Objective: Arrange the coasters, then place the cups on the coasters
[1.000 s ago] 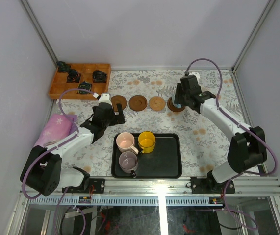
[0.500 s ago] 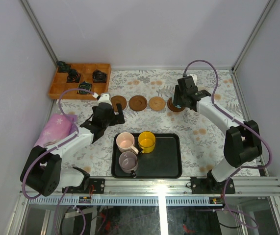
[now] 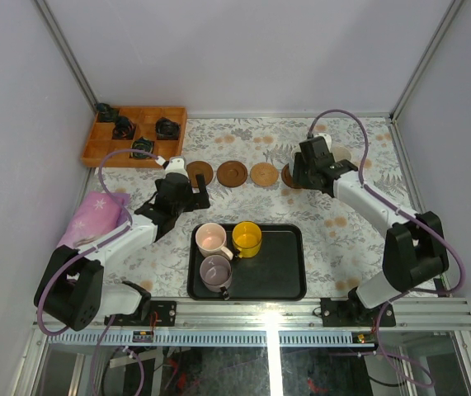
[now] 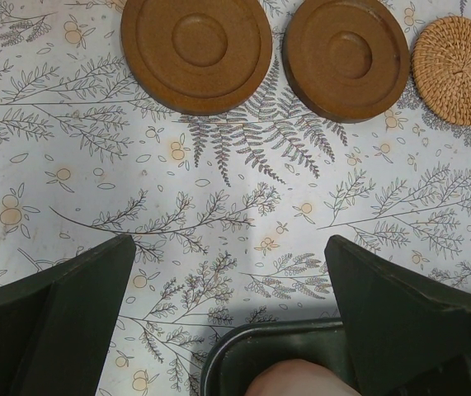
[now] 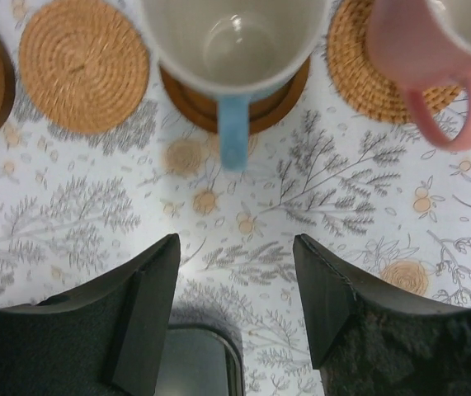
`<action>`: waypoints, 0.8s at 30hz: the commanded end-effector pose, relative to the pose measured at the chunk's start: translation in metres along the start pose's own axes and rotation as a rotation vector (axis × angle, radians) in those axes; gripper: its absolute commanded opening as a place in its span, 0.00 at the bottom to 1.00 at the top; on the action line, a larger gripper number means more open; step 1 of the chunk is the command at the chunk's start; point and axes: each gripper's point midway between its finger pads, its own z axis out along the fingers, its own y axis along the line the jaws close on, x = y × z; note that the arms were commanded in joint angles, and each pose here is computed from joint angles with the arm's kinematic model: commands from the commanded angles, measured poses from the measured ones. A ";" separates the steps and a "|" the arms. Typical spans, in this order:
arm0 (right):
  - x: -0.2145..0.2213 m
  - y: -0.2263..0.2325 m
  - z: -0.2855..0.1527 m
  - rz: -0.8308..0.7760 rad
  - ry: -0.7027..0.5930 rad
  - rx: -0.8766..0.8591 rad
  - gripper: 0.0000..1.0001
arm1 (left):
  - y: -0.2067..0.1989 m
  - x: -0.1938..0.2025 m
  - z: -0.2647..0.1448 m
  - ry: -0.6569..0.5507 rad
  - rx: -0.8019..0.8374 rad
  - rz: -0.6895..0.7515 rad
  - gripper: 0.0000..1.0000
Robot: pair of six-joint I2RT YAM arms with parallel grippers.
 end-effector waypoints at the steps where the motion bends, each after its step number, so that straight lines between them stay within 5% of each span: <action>1: 0.013 0.029 -0.035 -0.088 -0.031 -0.114 0.65 | -0.006 -0.015 -0.001 -0.043 0.005 -0.008 1.00; 13: 0.079 0.116 -0.101 -0.172 0.040 -0.396 0.93 | -0.010 -0.014 -0.003 -0.033 0.030 -0.015 1.00; 24: 0.123 0.137 -0.115 -0.239 0.072 -0.355 0.99 | -0.013 -0.021 -0.012 -0.056 0.046 -0.021 1.00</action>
